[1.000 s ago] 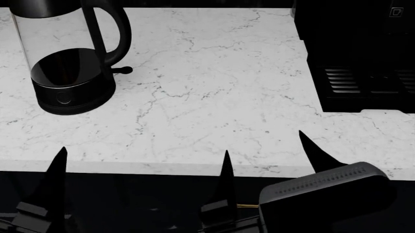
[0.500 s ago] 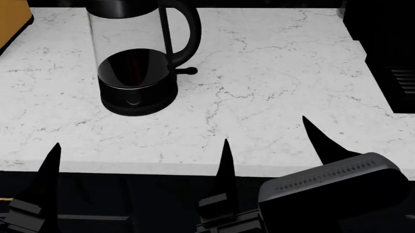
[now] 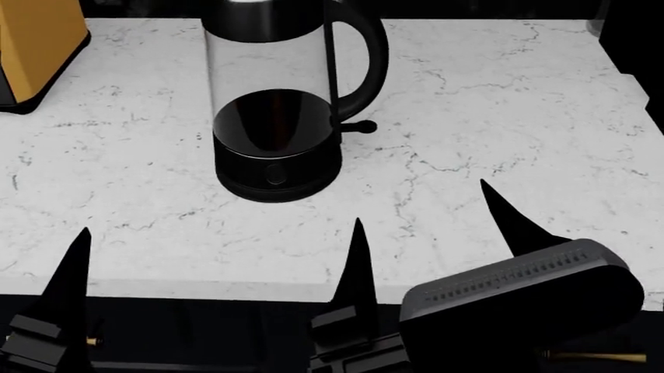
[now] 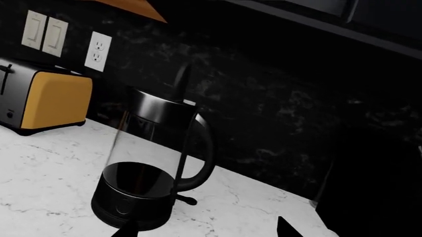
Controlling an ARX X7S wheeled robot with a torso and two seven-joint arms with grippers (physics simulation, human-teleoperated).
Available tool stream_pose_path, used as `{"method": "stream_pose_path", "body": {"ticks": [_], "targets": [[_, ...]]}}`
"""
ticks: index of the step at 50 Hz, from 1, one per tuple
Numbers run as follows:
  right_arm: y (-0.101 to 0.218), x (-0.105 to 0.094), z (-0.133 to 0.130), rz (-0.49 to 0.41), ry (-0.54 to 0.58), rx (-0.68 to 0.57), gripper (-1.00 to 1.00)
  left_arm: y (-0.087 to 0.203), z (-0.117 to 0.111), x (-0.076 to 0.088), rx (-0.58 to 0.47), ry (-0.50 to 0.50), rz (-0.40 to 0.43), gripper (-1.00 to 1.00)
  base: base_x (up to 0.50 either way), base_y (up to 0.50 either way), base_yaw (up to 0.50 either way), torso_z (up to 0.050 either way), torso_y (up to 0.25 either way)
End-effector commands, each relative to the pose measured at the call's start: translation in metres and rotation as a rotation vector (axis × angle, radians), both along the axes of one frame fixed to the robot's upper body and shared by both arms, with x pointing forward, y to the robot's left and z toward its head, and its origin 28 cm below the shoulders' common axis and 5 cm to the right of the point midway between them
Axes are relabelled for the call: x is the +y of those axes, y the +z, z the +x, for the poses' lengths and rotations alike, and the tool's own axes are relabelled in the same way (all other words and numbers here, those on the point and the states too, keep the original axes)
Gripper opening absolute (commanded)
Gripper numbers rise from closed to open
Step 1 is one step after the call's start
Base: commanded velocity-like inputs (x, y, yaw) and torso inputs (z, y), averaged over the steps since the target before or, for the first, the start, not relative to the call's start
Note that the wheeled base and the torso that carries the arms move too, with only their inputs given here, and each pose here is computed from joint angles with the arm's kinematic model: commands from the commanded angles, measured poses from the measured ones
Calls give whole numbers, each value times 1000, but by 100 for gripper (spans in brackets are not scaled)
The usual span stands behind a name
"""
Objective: Close the lid of the electric kettle.
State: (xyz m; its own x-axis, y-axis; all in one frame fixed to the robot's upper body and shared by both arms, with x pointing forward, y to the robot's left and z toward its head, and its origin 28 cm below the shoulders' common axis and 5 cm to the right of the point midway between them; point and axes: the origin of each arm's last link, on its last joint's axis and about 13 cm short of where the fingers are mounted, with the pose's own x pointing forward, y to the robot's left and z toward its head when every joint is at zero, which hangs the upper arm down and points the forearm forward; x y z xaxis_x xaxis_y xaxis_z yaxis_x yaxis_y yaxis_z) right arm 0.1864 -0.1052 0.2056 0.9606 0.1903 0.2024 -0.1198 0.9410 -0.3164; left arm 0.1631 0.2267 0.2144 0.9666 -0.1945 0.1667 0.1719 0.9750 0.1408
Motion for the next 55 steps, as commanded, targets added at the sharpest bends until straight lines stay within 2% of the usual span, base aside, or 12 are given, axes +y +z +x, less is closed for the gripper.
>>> {"method": "stream_pose_path", "body": {"ticks": [1, 33, 55], "targets": [[2, 1, 1, -21, -10, -9, 100, -1, 0, 1, 2, 2, -3, 100, 422, 0, 0, 0, 0], [3, 4, 1, -15, 20, -2, 100, 4, -5, 4, -23, 16, -30, 100, 418, 0, 0, 0, 0], [1, 5, 3, -27, 18, 0, 100, 1, -6, 4, -18, 16, -34, 100, 2, 0, 0, 0, 0]]}}
